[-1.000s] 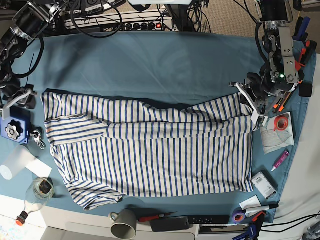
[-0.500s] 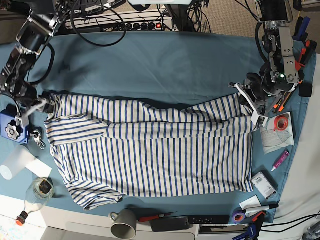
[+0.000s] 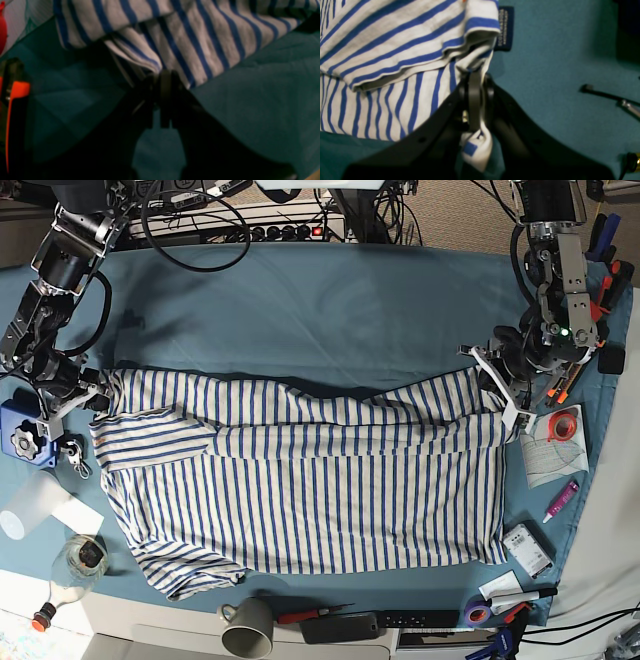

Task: Fold the T-shirt properly
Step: 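Drag the shirt by the folded edge toward the robot with both grippers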

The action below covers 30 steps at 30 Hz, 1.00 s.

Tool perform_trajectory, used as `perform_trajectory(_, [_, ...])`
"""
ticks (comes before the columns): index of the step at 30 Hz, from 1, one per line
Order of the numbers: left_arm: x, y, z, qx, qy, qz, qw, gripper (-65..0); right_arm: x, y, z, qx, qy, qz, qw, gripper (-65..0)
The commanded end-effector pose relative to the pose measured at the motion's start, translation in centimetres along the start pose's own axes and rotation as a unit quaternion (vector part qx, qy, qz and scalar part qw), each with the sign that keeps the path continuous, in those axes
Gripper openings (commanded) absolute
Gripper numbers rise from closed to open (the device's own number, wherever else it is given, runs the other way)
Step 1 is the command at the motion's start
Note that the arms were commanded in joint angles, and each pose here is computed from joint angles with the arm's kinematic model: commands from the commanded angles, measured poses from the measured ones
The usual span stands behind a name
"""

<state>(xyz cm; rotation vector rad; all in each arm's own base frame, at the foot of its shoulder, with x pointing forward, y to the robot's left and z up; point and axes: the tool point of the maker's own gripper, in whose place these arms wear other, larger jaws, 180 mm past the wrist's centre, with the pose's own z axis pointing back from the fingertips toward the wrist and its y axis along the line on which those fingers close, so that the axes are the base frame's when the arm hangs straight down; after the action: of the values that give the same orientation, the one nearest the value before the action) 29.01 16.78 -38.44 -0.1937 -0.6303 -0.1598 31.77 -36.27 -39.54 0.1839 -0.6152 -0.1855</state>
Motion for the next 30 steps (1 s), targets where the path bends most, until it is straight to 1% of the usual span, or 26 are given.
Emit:
perform_trajectory(1, [1.2, 0.1, 0.5, 0.001, -0.02, -0.008, 1.0, -65.0, -1.7, -0.5, 0.2, -0.012, 0.05, 0.009, 0.9987, -65.0])
perform_trajectory(4, [0.8, 0.1, 0.5, 0.0, -0.008, -0.007, 1.0, -65.0, -1.2, 0.3, 0.9, -0.001, 0.051, 0.026, 0.9984, -65.0])
perform_trajectory(8, [0.7, 0.1, 0.5, 0.001, -0.005, -0.008, 1.0, -65.0, 0.4, 1.4, 2.8, -0.005, 0.026, 0.066, 0.9975, -65.0])
perform_trajectory(13, [0.3, 0.1, 0.6, 0.0, 0.002, -0.008, 1.0, -65.0, 1.4, 2.3, 5.6, -0.041, 0.005, 0.11, 0.9931, -65.0])
perform_trajectory(16, [0.2, -0.1, 1.0, 0.001, -0.001, -0.013, 1.0, -65.0, 0.5, 1.5, 6.1, -0.066, 0.019, 0.127, 0.9896, -65.0])
perform_trajectory(19, [-0.1, -0.1, 1.8, 0.008, -0.004, -0.022, 1.0, -65.0, -0.5, 0.5, 6.5, -0.078, 0.026, 0.114, 0.9901, -65.0])
perform_trajectory(21, [-0.1, 0.2, 2.6, 0.016, -0.012, -0.023, 1.0, -65.0, -0.6, -0.5, 7.2, -0.087, 0.019, 0.098, 0.9912, -65.0])
perform_trajectory(23, [-0.1, 0.9, 3.2, 0.026, -0.023, -0.017, 0.999, -65.0, -0.4, -1.8, 8.2, -0.1, 0.006, 0.076, 0.992, -65.0])
perform_trajectory(26, [-0.7, 2.4, 4.0, 0.045, -0.024, -0.001, 0.999, -65.0, -0.4, -3.9, 10.1, -0.121, -0.009, 0.047, 0.9915, -65.0])
perform_trajectory(30, [-1.6, 4.1, 5.0, 0.059, -0.017, 0.008, 0.998, -65.0, -1.5, -5.8, 11.8, -0.137, -0.004, 0.027, 0.9902, -65.0])
